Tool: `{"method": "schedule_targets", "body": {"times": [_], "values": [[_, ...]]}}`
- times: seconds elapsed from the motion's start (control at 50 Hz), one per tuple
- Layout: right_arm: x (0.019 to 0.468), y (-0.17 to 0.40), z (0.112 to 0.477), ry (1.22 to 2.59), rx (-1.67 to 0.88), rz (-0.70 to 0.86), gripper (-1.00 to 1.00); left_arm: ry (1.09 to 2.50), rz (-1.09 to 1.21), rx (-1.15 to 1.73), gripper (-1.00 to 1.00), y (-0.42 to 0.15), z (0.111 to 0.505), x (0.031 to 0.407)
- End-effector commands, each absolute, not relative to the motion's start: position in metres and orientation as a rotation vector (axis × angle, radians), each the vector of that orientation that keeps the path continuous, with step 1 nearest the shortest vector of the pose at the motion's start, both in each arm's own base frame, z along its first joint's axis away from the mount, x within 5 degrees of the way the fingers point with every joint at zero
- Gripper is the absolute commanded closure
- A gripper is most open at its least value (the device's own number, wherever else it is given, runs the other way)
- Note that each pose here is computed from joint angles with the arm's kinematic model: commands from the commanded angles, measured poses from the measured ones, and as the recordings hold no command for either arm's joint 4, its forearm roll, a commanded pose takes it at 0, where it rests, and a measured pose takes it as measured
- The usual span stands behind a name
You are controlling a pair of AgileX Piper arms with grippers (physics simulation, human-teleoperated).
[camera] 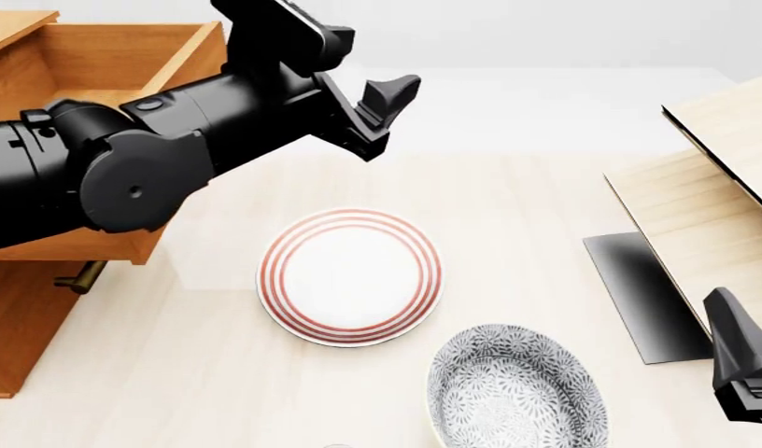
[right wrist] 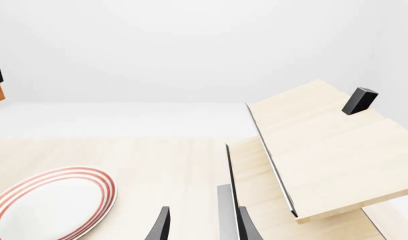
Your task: Close the top drawer of the cabinet.
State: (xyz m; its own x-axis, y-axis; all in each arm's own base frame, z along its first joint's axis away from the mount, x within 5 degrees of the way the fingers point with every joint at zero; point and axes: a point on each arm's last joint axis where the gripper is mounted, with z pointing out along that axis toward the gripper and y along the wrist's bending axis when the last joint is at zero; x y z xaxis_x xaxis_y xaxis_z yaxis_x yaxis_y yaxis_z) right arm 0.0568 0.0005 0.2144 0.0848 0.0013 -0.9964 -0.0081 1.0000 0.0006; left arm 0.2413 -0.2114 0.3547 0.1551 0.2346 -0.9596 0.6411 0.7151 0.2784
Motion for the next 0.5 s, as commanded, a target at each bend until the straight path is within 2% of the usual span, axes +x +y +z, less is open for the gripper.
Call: {"method": "schedule_targets", "body": {"times": [0.02,0.5], "values": [[0.057,0.0,0.214,1.486,-0.005,0.007,-1.0,1.51,-0.264,0.801,-1.0,-0.205,0.334,0.261],[0.057,0.0,0.214,1.486,-0.006,0.007,-1.0,1.655,-0.179,0.839,-1.0,-0.174,0.314,0.256]]}}
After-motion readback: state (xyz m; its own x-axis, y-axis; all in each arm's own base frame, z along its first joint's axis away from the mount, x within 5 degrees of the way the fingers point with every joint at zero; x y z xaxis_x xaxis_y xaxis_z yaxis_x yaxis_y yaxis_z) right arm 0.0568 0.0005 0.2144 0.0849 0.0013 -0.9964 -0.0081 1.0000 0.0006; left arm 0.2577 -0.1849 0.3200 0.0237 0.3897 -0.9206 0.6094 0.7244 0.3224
